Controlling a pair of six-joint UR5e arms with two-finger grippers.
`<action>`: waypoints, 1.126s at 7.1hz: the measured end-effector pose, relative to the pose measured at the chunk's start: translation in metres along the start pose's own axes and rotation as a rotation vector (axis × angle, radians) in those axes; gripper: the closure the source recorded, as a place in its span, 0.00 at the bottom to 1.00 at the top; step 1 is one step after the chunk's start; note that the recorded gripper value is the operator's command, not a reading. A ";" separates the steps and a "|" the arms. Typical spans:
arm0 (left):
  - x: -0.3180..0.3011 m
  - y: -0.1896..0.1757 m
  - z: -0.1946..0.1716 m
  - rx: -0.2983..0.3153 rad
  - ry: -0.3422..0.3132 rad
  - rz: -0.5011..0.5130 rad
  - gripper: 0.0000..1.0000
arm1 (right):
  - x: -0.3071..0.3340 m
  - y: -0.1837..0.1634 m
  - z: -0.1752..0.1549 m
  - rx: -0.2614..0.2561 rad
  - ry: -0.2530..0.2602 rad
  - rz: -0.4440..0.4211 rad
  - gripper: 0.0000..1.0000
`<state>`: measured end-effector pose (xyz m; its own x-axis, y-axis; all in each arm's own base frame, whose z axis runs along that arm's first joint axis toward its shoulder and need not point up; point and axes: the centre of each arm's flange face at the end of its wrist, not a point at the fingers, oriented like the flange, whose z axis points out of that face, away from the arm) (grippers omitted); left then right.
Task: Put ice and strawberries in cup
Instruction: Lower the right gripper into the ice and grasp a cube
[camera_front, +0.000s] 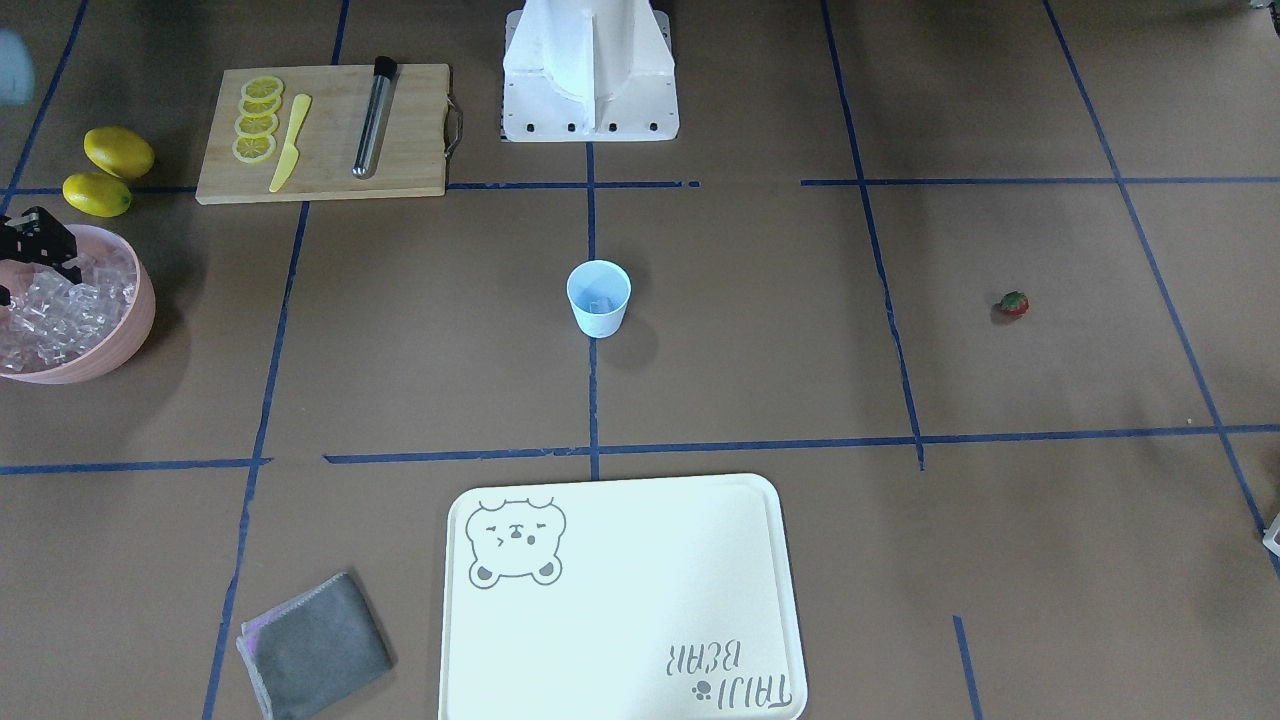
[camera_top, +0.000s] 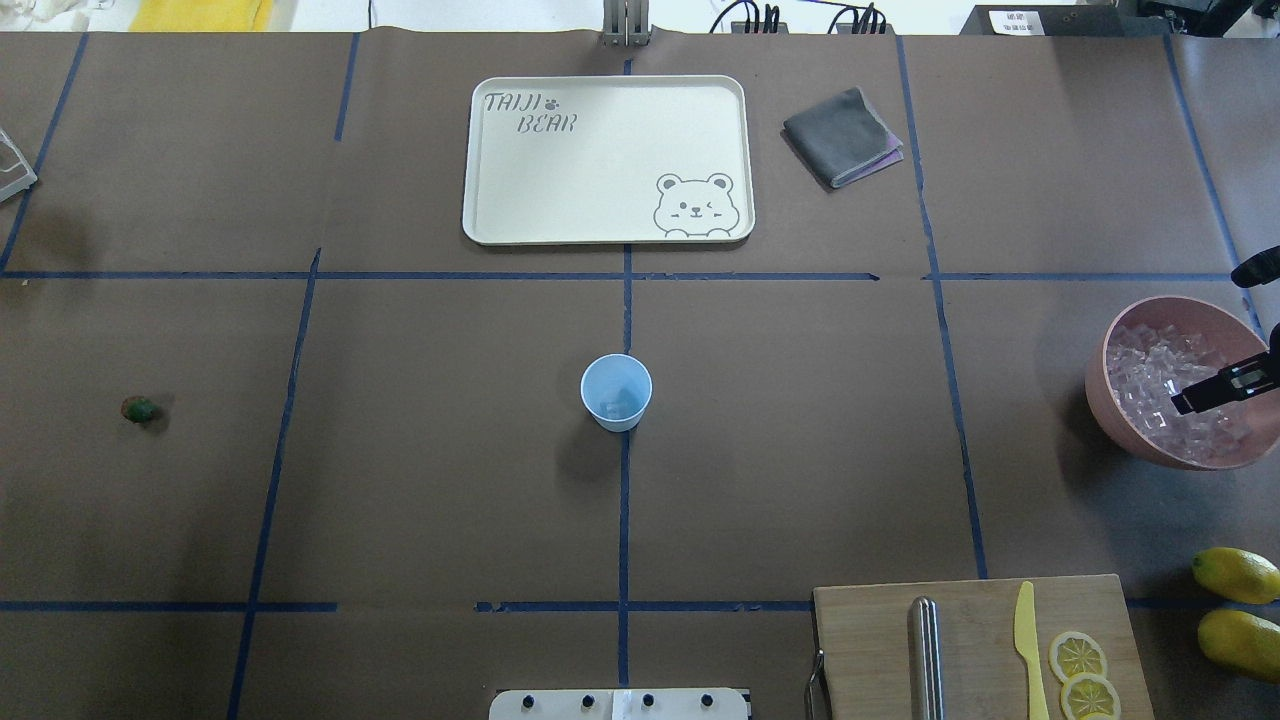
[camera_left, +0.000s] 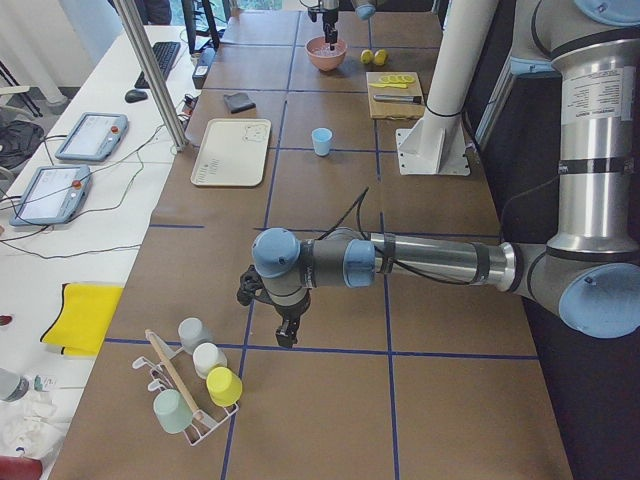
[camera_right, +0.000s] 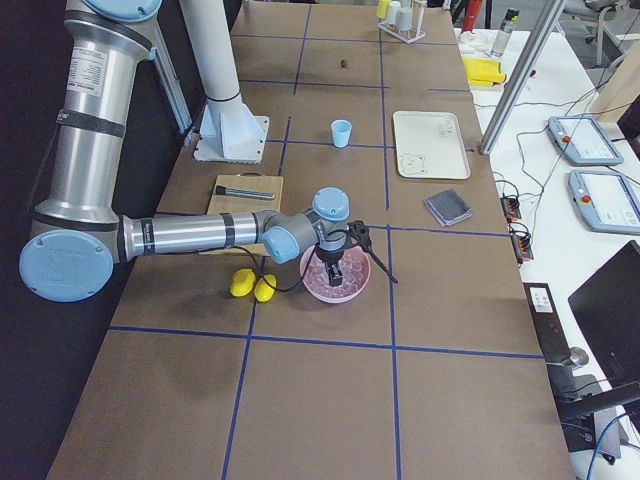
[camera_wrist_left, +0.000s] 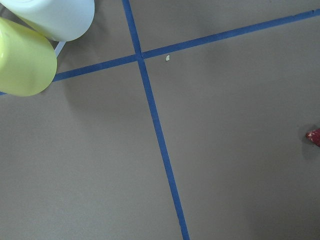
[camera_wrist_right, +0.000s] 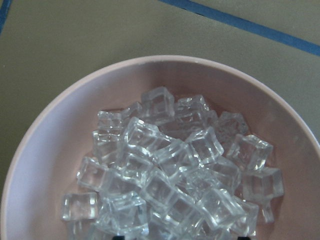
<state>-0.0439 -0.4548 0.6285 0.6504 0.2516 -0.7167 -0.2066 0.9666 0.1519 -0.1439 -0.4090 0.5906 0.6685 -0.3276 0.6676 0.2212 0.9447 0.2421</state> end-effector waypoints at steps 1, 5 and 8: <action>0.000 0.000 0.000 0.000 0.000 0.000 0.00 | 0.000 0.001 0.001 -0.002 0.000 0.001 0.38; 0.000 0.000 0.000 0.000 0.000 0.000 0.00 | 0.003 0.007 0.002 -0.010 0.003 0.004 0.93; 0.000 0.000 0.000 0.001 0.000 0.001 0.00 | 0.003 0.008 0.000 -0.008 0.002 -0.001 0.97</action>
<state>-0.0439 -0.4549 0.6283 0.6503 0.2525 -0.7164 -0.2066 0.9664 0.1531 -0.1402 -0.4024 0.5943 0.6695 -0.3290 0.6660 0.2279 0.9443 0.2373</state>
